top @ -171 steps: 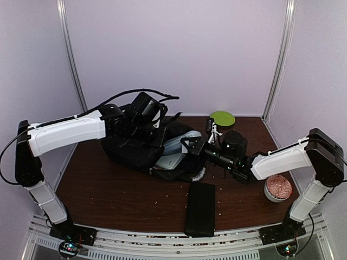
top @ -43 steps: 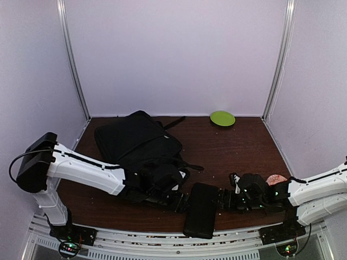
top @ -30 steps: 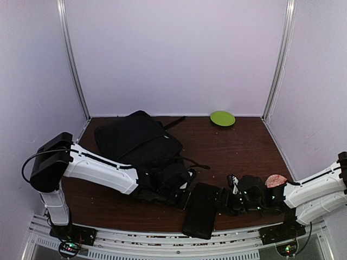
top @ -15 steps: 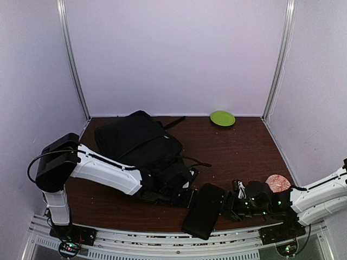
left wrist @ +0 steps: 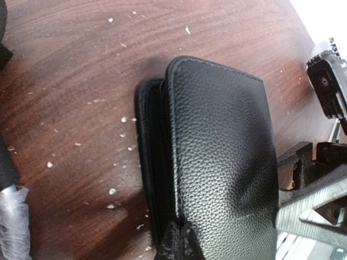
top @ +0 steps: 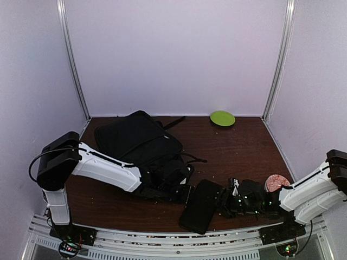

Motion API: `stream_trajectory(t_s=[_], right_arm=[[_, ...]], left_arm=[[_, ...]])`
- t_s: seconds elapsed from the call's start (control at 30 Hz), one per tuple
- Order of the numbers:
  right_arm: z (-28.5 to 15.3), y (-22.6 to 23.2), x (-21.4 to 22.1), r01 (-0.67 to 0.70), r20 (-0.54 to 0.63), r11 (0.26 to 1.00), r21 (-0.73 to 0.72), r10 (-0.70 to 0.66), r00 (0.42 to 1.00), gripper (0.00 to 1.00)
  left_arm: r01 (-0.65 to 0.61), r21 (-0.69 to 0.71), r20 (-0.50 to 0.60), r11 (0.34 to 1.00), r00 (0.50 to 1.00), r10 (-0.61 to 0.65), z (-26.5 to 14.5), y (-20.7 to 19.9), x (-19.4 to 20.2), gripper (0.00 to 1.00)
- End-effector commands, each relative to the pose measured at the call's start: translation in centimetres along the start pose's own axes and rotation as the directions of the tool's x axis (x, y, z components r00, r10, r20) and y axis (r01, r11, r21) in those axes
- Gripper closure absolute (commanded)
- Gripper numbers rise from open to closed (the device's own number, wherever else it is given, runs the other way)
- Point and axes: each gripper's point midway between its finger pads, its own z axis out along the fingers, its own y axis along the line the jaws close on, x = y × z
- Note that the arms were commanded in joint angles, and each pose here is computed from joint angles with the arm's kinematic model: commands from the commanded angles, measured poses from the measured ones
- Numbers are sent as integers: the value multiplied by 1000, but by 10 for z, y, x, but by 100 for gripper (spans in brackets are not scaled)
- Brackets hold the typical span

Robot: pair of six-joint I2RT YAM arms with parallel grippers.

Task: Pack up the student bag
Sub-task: Pick up the personal item from the center of the board.

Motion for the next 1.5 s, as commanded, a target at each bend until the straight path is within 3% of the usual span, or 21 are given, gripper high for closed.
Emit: stream_trajectory(t_s=[0.0, 0.13, 0.37, 0.53, 0.7, 0.83, 1.0, 1.23, 1.47], right_arm=[[14, 13, 4, 30, -44, 999, -14, -30, 999, 38], [12, 38, -1, 66, -21, 996, -67, -68, 997, 46], [2, 83, -6, 104, 4, 976, -192, -105, 994, 47], [1, 101, -1, 124, -18, 962, -242, -132, 991, 41], [11, 89, 0, 97, -31, 973, -211, -106, 994, 35], [22, 71, 3, 60, -48, 981, -183, -70, 996, 48], [25, 74, 2, 27, -55, 974, -226, -40, 998, 72], [17, 87, 2, 97, -46, 971, -220, -110, 993, 99], [-3, 90, -5, 217, -4, 963, -160, -221, 975, 100]], left_arm=[[-23, 1, -135, 1000, 991, 23, 26, 9, 45, 100], [-31, 18, -130, 999, 991, 33, 25, 6, 42, 100], [-49, 45, -119, 998, 991, 54, 24, -3, 34, 100], [-51, 53, -117, 997, 991, 57, 25, -2, 32, 100], [-52, 55, -111, 997, 992, 57, 23, -1, 31, 100], [-45, 64, -97, 997, 994, 51, 17, -1, 29, 100], [-41, 72, -90, 997, 995, 47, 12, -2, 29, 100], [-54, 90, -57, 994, 997, 59, -3, -10, 19, 100], [-102, 74, 14, 992, 995, 101, -34, -23, -6, 100]])
